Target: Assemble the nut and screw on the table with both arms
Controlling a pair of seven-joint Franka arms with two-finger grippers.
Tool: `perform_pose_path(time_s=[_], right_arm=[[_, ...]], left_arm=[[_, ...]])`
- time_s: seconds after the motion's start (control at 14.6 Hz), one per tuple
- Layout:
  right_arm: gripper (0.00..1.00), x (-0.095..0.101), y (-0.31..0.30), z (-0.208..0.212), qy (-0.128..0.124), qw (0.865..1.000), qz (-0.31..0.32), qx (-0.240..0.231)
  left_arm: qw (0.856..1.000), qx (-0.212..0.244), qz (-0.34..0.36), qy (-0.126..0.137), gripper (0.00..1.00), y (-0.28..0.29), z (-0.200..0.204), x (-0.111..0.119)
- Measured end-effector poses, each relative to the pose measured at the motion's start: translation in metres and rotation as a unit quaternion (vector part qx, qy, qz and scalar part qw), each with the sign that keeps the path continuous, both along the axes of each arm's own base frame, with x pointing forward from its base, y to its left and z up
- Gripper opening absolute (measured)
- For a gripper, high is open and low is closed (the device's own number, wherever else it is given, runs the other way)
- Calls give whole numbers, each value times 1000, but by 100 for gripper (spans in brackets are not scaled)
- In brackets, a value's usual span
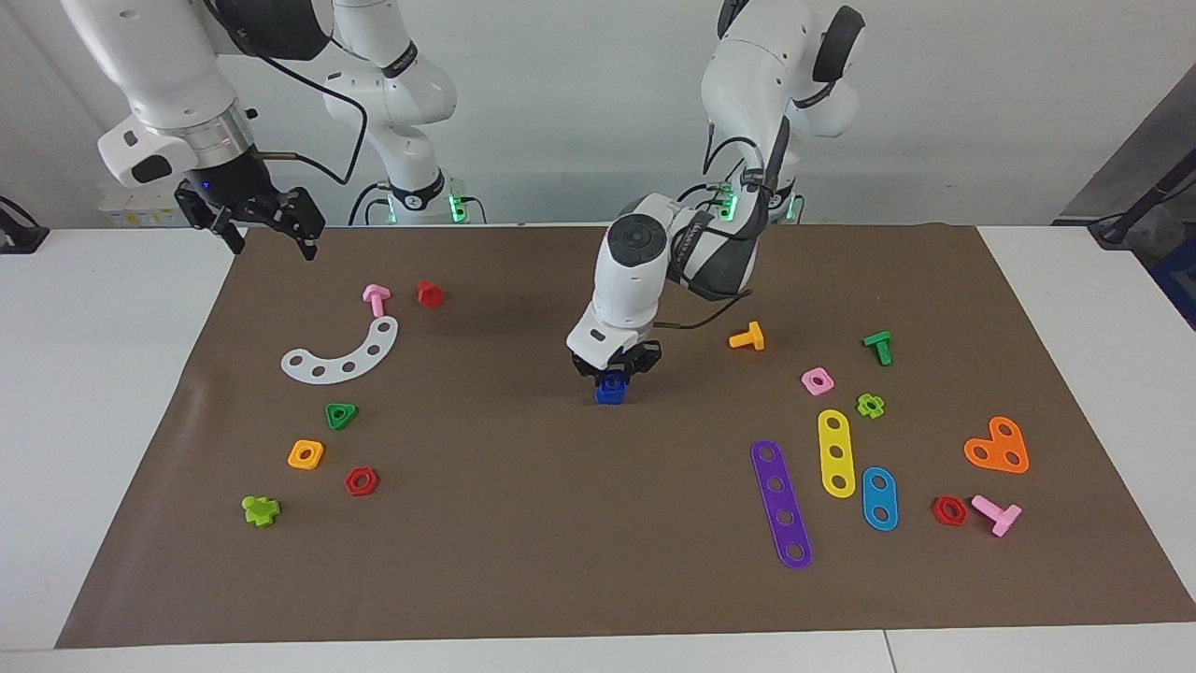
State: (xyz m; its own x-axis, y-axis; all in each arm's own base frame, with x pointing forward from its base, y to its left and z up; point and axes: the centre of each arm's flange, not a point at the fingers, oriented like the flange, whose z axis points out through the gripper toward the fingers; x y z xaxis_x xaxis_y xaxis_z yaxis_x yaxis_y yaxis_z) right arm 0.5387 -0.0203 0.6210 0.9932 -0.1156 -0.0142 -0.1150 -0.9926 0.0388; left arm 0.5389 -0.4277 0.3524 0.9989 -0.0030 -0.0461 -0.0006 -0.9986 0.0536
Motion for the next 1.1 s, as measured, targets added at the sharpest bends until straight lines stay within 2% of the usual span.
perform_pose_path(time_s=[0.34, 1.1], right_arm=[[100, 0, 0, 0, 0, 1000, 0, 0], [100, 0, 0, 0, 0, 1000, 0, 0]], left_arm=[[1000, 4, -1, 6, 46, 0, 1, -1], [1000, 0, 0, 0, 46, -1, -2, 0]])
